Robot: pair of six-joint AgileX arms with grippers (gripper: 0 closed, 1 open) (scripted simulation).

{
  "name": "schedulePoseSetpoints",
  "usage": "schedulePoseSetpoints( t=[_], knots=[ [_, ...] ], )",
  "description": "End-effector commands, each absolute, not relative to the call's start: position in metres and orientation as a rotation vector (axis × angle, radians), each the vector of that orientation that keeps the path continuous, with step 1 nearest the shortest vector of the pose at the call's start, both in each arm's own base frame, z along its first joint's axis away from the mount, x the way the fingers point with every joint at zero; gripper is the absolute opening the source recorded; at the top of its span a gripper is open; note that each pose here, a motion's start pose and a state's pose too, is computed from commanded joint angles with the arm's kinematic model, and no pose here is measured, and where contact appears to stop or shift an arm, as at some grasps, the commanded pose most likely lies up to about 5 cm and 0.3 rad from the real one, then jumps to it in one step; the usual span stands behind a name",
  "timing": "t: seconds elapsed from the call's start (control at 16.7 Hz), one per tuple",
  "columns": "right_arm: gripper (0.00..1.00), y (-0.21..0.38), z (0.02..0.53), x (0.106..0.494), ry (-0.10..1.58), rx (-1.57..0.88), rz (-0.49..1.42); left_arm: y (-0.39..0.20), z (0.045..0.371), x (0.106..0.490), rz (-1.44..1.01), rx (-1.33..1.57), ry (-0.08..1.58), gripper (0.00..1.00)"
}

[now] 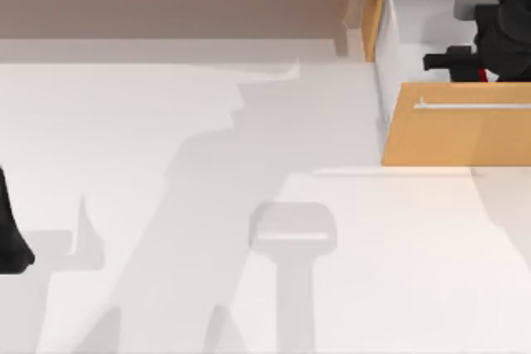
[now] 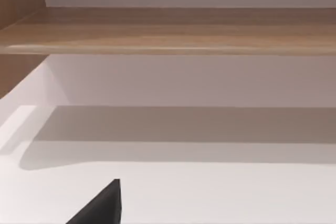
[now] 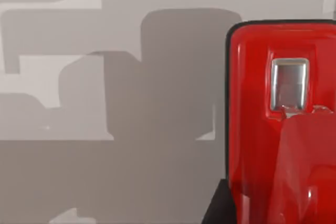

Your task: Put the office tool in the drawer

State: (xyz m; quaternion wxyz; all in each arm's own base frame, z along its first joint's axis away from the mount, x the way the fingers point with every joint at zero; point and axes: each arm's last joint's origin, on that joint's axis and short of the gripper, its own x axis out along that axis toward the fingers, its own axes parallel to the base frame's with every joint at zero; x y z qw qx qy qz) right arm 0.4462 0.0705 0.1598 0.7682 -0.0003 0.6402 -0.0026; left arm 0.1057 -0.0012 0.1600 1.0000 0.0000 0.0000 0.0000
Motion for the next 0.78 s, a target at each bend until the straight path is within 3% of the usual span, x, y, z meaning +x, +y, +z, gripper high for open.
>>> schedulePoseSetpoints(
  t=[0.78],
  knots=[
    [0.00,0.061,0.152,0.446,1.399,0.072,0.020,-0.001,0.160,0.106,0.000,0.000,0.000,1.00]
  ],
)
